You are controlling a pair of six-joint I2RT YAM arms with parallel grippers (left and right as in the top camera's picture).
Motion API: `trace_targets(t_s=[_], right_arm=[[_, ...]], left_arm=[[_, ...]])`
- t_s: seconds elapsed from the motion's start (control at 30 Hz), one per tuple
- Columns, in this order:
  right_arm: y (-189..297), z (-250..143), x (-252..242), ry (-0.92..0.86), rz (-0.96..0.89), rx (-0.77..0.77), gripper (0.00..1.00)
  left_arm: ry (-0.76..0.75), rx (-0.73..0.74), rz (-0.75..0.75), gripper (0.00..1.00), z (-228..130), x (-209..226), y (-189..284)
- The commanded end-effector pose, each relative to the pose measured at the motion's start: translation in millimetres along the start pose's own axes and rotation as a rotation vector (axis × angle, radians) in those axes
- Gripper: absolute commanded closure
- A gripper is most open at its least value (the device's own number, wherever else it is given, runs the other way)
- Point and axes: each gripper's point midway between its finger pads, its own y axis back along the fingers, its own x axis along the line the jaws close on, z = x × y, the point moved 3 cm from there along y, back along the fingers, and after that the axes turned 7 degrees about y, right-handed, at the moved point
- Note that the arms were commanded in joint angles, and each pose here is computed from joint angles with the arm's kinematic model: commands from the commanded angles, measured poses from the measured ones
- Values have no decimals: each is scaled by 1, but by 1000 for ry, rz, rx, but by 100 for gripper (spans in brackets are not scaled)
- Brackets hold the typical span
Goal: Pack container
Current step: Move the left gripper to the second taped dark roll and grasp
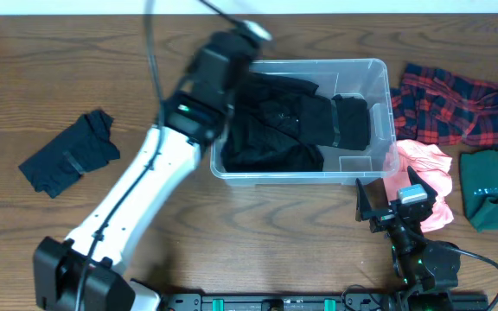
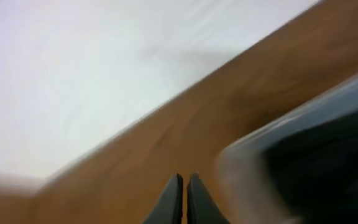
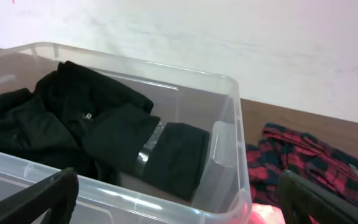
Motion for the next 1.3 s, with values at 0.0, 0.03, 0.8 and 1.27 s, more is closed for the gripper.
trace_targets(t_s=[0.0,0.03,0.8,1.27], right_arm=[[0,-1,-3,9,-16,3,1],[0,-1,-3,9,-16,3,1],[0,-1,-3,9,-16,3,1],[0,-1,-3,9,-16,3,1]], left_arm=[[250,120,276,94,-34,75,-5],[300,156,296,94,-46,86,-8],[906,700,519,12,-268,193,-69],[861,891,488,1,-333,156,-108]])
